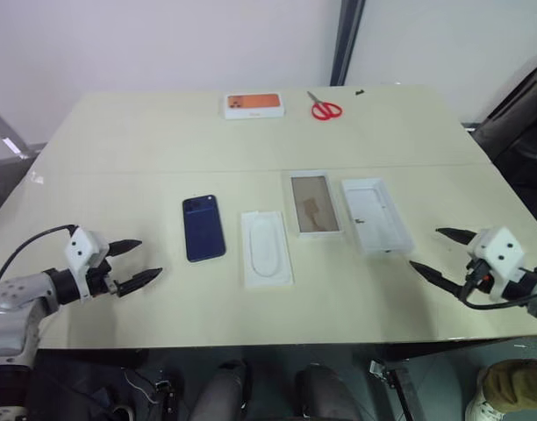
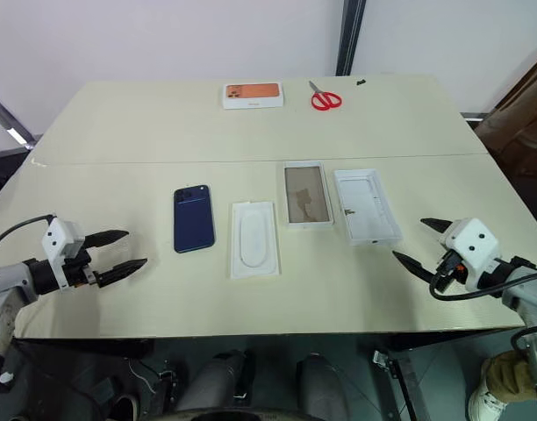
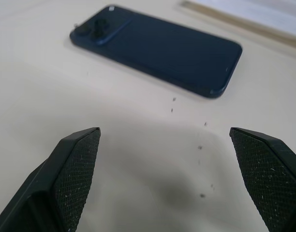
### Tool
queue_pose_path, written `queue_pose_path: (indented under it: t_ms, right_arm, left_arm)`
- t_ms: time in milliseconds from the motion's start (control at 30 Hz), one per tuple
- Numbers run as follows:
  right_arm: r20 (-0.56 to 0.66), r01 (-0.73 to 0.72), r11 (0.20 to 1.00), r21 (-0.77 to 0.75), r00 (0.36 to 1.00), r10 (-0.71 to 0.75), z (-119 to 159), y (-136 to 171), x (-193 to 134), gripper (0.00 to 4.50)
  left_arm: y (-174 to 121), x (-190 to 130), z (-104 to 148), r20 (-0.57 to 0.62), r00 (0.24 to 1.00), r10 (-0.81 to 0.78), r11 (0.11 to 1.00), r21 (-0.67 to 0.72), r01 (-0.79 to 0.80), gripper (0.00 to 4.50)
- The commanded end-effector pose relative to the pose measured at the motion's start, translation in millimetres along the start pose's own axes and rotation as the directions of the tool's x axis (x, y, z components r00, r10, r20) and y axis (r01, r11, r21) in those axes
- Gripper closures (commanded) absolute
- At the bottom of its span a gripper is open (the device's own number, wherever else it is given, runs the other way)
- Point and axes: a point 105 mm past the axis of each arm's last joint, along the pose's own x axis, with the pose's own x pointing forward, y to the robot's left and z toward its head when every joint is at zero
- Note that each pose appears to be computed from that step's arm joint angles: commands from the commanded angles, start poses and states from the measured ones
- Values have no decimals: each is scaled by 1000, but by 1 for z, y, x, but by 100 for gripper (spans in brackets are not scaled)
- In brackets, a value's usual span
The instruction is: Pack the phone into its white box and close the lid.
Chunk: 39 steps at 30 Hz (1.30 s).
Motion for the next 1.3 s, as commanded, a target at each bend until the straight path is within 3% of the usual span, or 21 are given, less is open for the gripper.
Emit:
queue_pose_path:
  t_ms: [33, 700, 1000, 1300]
  right_arm:
    - [17, 36, 999, -40, 999, -35, 7, -14, -6, 4]
    - [33, 22, 1000, -23, 999, -21, 8, -9, 2, 4]
    - [62, -11, 999, -30, 998, 13, 21, 0, 11, 4]
    - [202, -130, 987, -93, 968, 147, 73, 31, 55, 4]
  left_arm:
    - [6, -7, 12, 24, 999, 27, 999, 46, -29, 0]
    - [14, 3, 21, 51, 996, 68, 995, 70, -71, 0]
    - [7, 18, 30, 44, 998, 46, 999, -25, -44, 0]
    - [-73, 59, 47, 57, 971, -234, 918, -317, 239, 0]
